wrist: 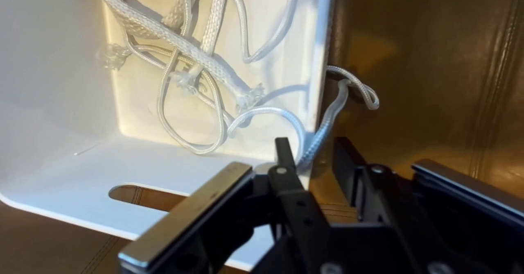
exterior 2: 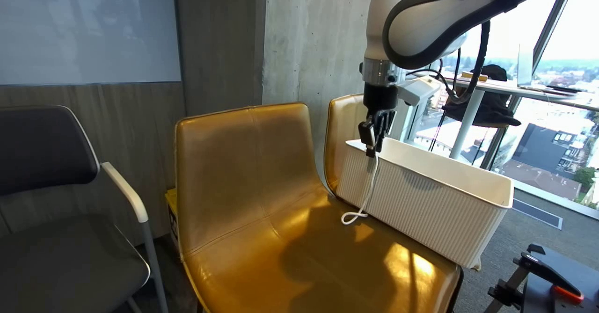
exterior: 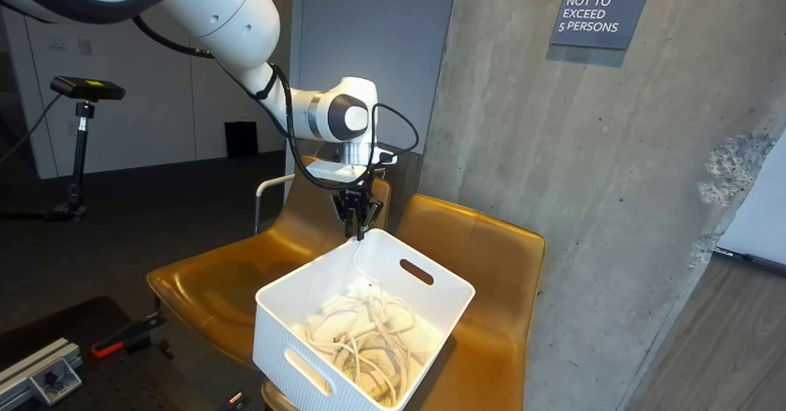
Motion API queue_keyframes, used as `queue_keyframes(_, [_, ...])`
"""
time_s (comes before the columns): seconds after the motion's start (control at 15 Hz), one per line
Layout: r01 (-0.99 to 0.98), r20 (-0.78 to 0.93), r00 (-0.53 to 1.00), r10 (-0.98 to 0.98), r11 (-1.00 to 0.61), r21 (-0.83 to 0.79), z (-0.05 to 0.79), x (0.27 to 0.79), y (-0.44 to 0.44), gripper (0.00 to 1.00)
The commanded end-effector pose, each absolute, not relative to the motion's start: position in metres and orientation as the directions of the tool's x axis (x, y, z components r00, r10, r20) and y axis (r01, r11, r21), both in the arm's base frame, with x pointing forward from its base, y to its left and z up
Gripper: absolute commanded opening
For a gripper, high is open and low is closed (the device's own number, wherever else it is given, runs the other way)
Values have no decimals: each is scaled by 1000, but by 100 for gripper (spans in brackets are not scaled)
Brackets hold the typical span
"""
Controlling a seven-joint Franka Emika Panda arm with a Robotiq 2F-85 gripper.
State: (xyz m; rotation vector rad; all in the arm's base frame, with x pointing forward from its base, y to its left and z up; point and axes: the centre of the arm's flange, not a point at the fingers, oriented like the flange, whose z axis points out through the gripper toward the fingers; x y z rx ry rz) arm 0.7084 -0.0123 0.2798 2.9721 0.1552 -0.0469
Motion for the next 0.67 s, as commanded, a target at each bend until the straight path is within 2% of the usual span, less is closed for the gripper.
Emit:
queue_keyframes(0.0, [99, -56, 994, 91, -981, 165, 296, 696, -11, 3])
queue_keyframes(0.07, [98, -55, 994, 90, -981, 165, 297, 696, -11, 0])
queue_keyframes(0.6, [93, -44, 995, 87, -980, 174, 311, 695, -15, 0])
